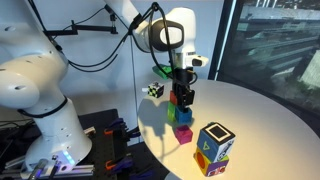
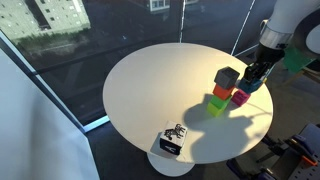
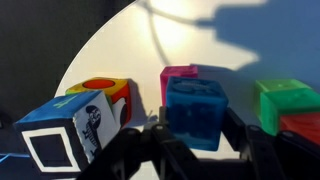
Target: Pick up the blue block and put it on the pink block
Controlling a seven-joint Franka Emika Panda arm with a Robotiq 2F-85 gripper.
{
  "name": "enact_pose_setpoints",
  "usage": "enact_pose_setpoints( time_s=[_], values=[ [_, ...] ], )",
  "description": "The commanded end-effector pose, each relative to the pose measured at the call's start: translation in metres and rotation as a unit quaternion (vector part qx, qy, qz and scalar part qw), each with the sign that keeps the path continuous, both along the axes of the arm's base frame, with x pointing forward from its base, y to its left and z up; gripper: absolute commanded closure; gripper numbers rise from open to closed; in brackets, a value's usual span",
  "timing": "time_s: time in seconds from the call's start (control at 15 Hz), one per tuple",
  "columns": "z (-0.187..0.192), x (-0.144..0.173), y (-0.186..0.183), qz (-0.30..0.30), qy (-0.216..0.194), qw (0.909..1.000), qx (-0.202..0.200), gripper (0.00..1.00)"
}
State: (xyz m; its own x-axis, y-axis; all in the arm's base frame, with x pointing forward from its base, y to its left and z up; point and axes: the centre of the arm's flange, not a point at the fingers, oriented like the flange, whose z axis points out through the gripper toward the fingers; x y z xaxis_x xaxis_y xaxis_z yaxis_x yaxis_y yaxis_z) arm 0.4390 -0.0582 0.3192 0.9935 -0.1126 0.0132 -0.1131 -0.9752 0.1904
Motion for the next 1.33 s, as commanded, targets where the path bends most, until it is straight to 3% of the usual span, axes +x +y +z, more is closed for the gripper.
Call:
enact_pose_setpoints(
  time_s=[0.0, 0.33, 1.27],
  values=[
    [-0.006, 0.017, -0.012, 0.017, -0.004, 0.9997, -0.016, 0.7],
    [-0.022, 0.02, -0.014, 0.037, 0.0, 0.9989, -0.03, 0.7],
    [-0.042, 0.011, -0.015, 0.068, 0.028, 0.997, -0.023, 0.7]
  ],
)
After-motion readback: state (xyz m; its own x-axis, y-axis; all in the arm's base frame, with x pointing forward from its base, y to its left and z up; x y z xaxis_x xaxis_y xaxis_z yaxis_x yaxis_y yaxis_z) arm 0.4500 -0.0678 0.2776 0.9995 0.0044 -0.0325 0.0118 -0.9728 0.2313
